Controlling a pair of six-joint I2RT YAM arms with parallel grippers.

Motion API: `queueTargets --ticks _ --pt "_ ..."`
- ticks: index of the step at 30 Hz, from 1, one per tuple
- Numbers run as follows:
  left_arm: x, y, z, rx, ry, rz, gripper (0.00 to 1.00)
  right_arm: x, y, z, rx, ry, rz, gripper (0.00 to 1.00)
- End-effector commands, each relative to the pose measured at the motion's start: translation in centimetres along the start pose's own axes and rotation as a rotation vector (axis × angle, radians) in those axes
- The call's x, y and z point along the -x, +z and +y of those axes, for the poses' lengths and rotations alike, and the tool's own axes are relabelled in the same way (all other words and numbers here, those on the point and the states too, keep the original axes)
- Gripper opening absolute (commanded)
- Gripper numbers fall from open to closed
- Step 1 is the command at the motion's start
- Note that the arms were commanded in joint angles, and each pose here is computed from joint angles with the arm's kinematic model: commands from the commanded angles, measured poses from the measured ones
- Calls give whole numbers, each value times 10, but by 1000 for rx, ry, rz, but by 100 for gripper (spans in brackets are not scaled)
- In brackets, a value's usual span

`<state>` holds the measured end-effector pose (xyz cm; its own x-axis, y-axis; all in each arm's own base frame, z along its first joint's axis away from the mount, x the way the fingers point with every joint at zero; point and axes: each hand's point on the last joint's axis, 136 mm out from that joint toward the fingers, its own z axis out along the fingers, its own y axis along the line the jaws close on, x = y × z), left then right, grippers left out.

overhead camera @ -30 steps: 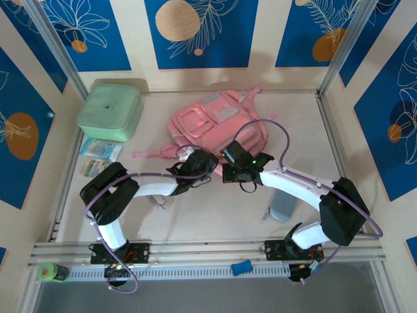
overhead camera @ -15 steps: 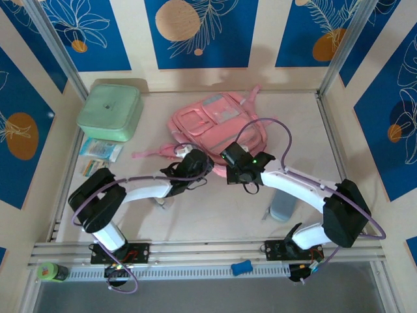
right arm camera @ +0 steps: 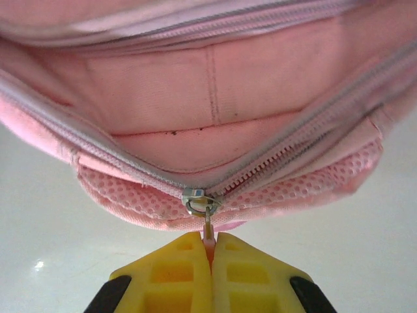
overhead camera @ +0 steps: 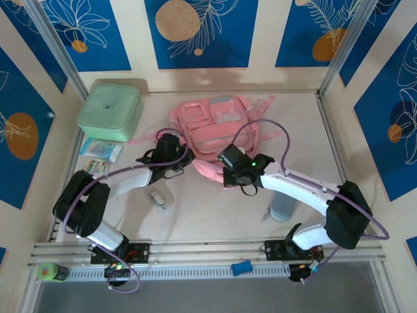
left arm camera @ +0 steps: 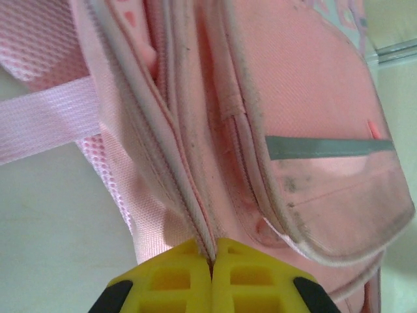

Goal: Pack the student bag
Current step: Zip the student bag at the center of the table.

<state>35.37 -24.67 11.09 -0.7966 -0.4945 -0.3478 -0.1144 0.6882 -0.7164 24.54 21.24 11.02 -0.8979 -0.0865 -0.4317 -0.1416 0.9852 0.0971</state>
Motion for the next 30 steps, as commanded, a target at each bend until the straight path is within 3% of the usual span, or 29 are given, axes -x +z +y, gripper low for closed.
queueTargets --ticks 1,3,11,16,25,30 --pt "46 -8 -19 -71 68 -101 0 -2 5 6 4 9 68 0" --pt "43 -10 -16 -54 71 -82 0 7 8 13 6 -11 39 0" --pt "-9 -20 -5 -54 -59 -16 39 7 23 19 42 -37 51 0" --pt "-38 -5 -16 -91 -198 -26 46 7 32 20 57 -45 51 3" --pt "-65 35 -10 -49 -308 -27 43 5 45 19 43 -58 63 9" --pt "-66 37 -2 -1 -291 -39 22 7 53 21 33 -71 69 15"
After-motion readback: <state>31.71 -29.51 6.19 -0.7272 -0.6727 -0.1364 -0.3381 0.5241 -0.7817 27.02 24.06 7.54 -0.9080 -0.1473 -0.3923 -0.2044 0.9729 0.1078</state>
